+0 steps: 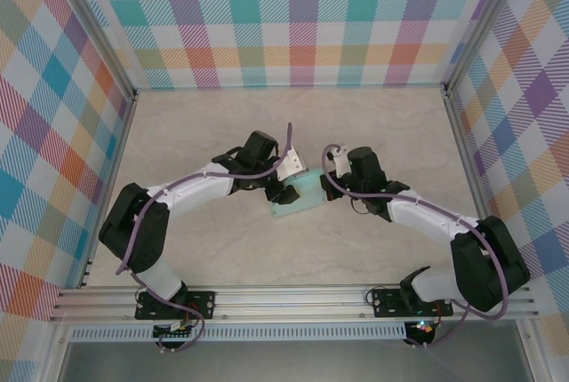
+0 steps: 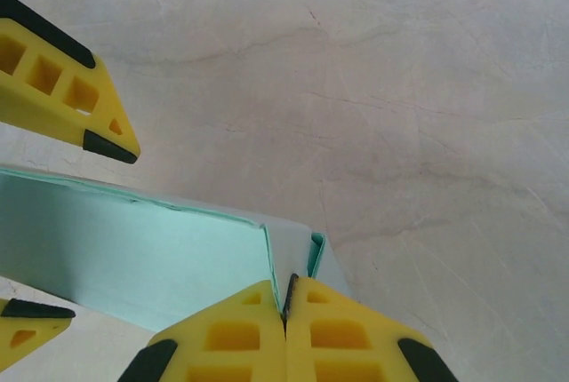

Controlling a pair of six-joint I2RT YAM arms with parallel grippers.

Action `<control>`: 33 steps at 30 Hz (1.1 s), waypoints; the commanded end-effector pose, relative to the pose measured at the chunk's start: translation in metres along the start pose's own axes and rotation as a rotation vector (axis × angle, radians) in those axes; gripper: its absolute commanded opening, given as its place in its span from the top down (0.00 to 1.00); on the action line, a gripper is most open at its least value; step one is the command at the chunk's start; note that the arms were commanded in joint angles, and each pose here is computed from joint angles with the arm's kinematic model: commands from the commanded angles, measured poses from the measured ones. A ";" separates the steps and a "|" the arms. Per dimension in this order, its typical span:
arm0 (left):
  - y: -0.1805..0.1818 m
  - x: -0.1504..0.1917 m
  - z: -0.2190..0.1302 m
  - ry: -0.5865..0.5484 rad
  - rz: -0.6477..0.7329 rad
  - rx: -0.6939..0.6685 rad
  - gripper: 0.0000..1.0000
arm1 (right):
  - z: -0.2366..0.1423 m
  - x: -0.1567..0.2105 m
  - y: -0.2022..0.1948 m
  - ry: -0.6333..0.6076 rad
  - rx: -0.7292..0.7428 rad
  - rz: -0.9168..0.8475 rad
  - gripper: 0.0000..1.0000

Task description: Fold the paper box

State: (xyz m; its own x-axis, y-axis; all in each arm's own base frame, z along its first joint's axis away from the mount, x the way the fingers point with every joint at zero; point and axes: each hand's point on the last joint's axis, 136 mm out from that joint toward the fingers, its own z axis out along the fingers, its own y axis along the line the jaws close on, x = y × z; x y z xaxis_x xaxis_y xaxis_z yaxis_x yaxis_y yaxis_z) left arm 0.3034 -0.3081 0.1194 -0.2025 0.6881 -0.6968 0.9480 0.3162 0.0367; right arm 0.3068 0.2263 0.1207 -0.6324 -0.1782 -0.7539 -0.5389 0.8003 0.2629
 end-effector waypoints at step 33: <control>-0.011 0.023 -0.068 -0.431 -0.230 -0.193 0.11 | -0.002 0.054 -0.009 0.040 0.075 0.003 1.00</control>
State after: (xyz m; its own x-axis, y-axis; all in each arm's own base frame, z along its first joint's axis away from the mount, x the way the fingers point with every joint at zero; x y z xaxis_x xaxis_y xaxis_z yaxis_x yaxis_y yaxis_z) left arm 0.2590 -0.2627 0.1395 -0.2420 0.3506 -0.9047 0.8768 0.4784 -0.0491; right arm 0.2953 0.2173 0.1190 -0.5662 -0.1382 -0.8126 -0.5192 0.8255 0.2213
